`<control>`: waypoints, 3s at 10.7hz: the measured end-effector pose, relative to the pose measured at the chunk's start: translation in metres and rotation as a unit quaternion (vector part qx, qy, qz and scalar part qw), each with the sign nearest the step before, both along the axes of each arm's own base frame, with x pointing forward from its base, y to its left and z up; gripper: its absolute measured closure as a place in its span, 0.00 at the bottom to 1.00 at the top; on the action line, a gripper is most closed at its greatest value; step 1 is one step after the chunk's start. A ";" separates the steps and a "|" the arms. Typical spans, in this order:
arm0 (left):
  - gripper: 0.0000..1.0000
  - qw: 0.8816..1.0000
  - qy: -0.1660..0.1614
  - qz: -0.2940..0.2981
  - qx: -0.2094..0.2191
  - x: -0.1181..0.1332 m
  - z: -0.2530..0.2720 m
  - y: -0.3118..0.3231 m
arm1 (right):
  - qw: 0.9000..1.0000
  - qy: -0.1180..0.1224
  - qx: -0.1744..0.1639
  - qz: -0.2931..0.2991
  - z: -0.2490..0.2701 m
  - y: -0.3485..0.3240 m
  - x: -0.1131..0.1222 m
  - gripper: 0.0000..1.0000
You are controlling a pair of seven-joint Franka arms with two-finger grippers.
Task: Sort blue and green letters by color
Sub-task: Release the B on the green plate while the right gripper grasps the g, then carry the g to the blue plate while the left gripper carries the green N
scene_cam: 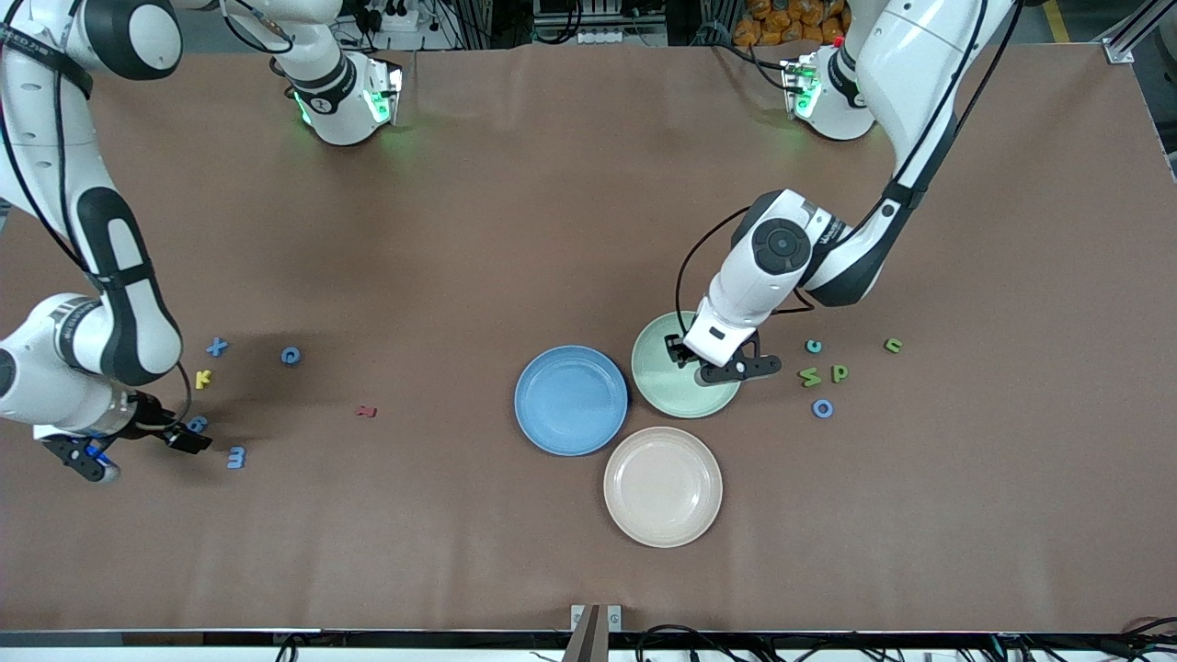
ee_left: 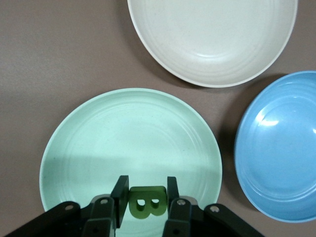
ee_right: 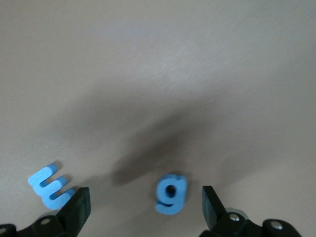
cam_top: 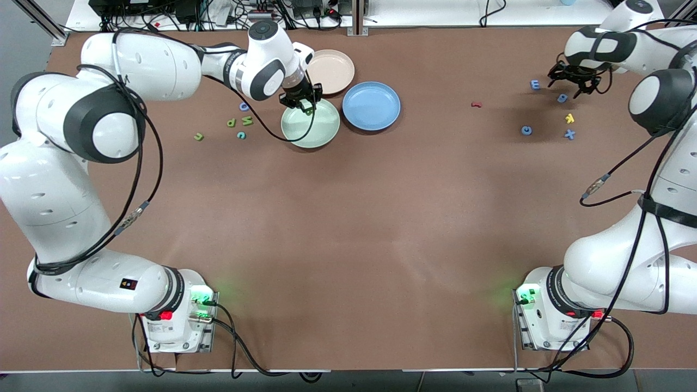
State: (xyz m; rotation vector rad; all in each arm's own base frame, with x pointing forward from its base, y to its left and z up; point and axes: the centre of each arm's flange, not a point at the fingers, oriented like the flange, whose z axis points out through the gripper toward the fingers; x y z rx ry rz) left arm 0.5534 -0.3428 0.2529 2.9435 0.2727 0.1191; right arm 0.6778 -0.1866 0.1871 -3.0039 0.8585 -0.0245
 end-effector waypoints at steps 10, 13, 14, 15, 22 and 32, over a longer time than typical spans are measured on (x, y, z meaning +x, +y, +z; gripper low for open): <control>0.00 0.994 -0.030 -0.085 0.057 0.077 0.023 0.180 | 1.000 0.015 -0.014 0.004 -0.013 -0.006 -0.006 0.00; 0.17 0.996 0.025 -0.060 0.060 0.054 -0.024 0.201 | 1.000 0.018 -0.014 0.002 -0.016 -0.009 -0.008 0.05; 0.16 0.997 0.036 -0.038 0.059 0.049 -0.032 0.201 | 1.000 0.019 -0.014 0.001 -0.017 -0.009 -0.009 0.19; 0.17 0.997 0.044 -0.017 0.058 0.046 -0.037 0.201 | 1.000 0.016 -0.014 0.002 -0.015 -0.009 -0.008 0.34; 0.30 0.996 0.068 0.018 0.058 0.040 -0.060 0.203 | 0.995 0.054 0.006 0.084 -0.008 0.046 0.001 0.73; 0.66 0.995 0.066 0.010 0.070 0.041 -0.070 0.200 | 0.973 0.170 0.116 -0.108 0.092 0.383 -0.007 0.73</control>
